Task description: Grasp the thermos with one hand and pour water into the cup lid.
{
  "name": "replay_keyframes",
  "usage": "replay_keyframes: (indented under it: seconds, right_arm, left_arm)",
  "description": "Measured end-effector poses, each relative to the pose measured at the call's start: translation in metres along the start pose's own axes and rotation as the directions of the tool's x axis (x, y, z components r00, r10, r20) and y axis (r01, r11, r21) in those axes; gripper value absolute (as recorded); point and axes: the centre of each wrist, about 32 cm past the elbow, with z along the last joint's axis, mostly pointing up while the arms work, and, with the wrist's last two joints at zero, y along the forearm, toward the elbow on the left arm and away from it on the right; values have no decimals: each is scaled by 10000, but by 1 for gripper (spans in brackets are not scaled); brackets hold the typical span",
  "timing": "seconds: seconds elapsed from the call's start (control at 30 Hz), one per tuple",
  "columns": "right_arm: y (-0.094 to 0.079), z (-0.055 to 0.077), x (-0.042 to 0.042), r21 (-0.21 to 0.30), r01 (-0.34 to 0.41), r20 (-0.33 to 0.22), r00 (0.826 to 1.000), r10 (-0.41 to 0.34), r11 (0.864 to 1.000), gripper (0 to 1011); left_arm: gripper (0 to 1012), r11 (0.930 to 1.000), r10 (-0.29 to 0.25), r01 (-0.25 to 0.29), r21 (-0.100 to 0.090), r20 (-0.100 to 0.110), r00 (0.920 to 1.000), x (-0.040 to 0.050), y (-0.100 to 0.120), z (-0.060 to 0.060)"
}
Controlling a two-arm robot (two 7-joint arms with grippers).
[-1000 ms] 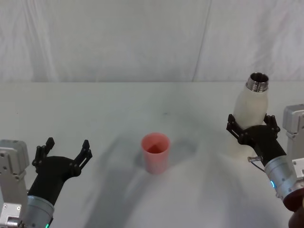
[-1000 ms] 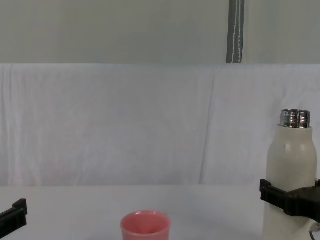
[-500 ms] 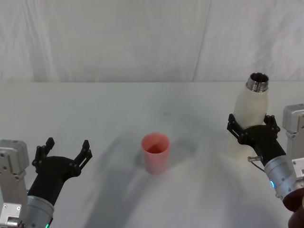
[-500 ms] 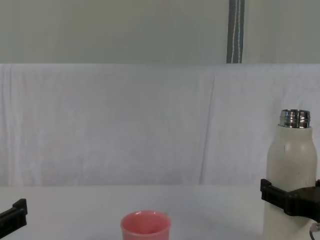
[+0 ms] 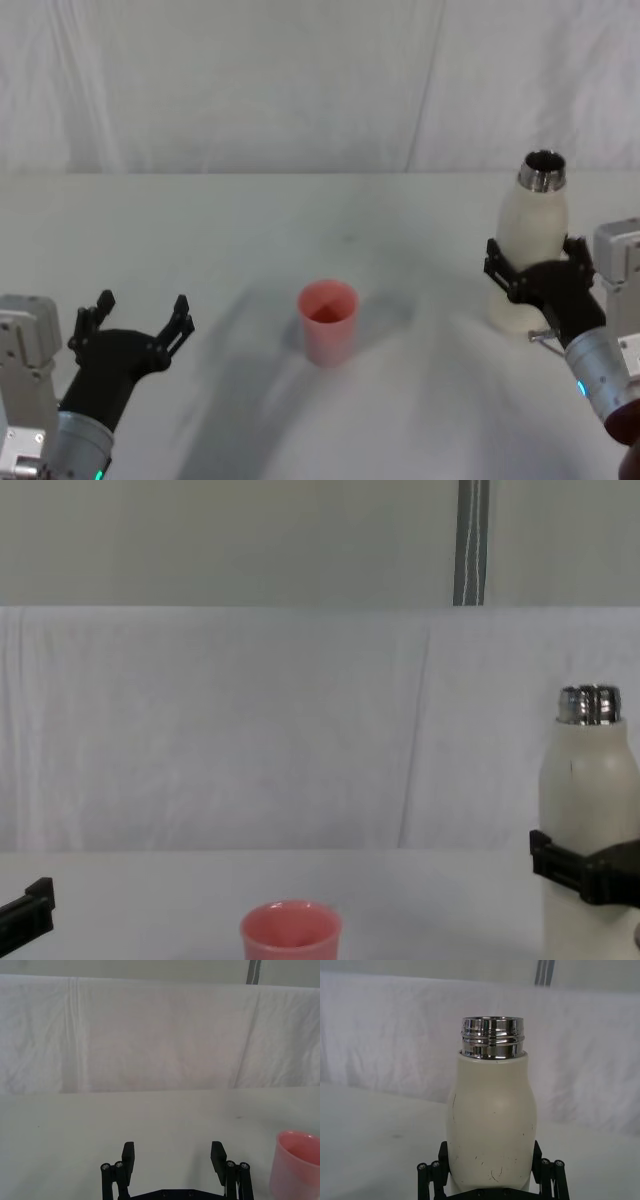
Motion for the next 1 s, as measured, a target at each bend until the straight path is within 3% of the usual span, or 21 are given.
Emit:
replay_keyframes:
  seconds: [0.23,0.63,0.77,0.87,1.0]
  right_arm:
    - [-61,155,-2,136,58,1874,9822,-82,9999,947]
    - [-57,244,15,382,-15,2191,9757,-69,9993,948]
    - [-15,259,21,406,-206,2566,9665,95,9990,948]
    - [46,283,35,436,-418,3106,9502,262,9982,948]
    - [70,291,36,594,-533,3325,9426,306,9968,948]
  left_arm:
    - [1001,10000,0,0,-1,0,10000,0,0,0]
    - [1001,10000,0,0,0,0,10000,0,0,0]
    - [1001,10000,1,-1,0,1,10000,0,0,0]
    - [1001,10000,1,-1,0,0,10000,0,0,0]
    - [1001,10000,1,-1,0,0,10000,0,0,0]
